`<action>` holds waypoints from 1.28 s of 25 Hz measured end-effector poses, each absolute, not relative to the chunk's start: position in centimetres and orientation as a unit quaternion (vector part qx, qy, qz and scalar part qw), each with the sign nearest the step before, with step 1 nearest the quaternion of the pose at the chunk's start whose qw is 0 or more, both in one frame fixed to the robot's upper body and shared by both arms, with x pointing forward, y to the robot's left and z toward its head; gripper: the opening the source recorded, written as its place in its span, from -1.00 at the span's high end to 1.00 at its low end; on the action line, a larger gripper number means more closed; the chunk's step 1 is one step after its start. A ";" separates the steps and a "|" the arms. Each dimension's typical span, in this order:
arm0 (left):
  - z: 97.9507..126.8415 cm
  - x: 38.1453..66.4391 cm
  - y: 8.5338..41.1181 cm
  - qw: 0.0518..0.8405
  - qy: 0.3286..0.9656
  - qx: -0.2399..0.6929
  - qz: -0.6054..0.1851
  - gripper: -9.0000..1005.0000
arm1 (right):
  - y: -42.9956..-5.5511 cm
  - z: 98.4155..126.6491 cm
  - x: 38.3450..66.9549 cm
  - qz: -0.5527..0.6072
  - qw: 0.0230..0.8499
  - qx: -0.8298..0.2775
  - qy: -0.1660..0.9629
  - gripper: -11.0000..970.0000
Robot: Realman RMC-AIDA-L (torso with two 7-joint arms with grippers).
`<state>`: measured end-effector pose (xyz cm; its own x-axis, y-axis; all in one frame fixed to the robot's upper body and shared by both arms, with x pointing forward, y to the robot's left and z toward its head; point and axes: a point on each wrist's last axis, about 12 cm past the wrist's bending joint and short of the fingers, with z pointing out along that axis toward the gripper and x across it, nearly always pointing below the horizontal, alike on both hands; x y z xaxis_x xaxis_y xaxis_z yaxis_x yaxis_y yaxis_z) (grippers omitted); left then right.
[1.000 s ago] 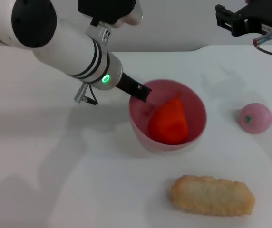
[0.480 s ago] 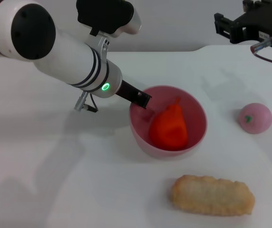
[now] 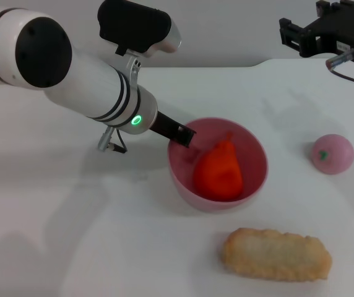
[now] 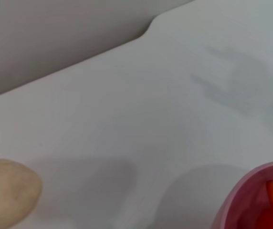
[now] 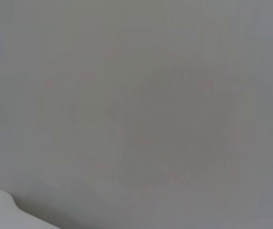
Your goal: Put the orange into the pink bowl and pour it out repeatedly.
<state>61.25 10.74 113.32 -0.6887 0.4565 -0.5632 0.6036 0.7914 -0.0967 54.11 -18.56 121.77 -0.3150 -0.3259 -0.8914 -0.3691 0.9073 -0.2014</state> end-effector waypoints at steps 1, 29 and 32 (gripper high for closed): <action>113.2 61.2 10.6 0.261 0.909 0.292 -0.140 0.90 | -18.6 121.8 54.1 0.020 0.544 -0.214 0.811 -0.29; 117.1 62.7 19.8 0.676 0.715 0.177 -0.039 -0.56 | -18.8 118.3 54.5 0.042 0.685 -0.207 0.698 -0.30; 115.3 61.5 20.5 0.685 0.708 0.171 -0.031 -0.56 | -19.7 115.8 54.2 0.054 0.720 -0.187 0.666 -0.30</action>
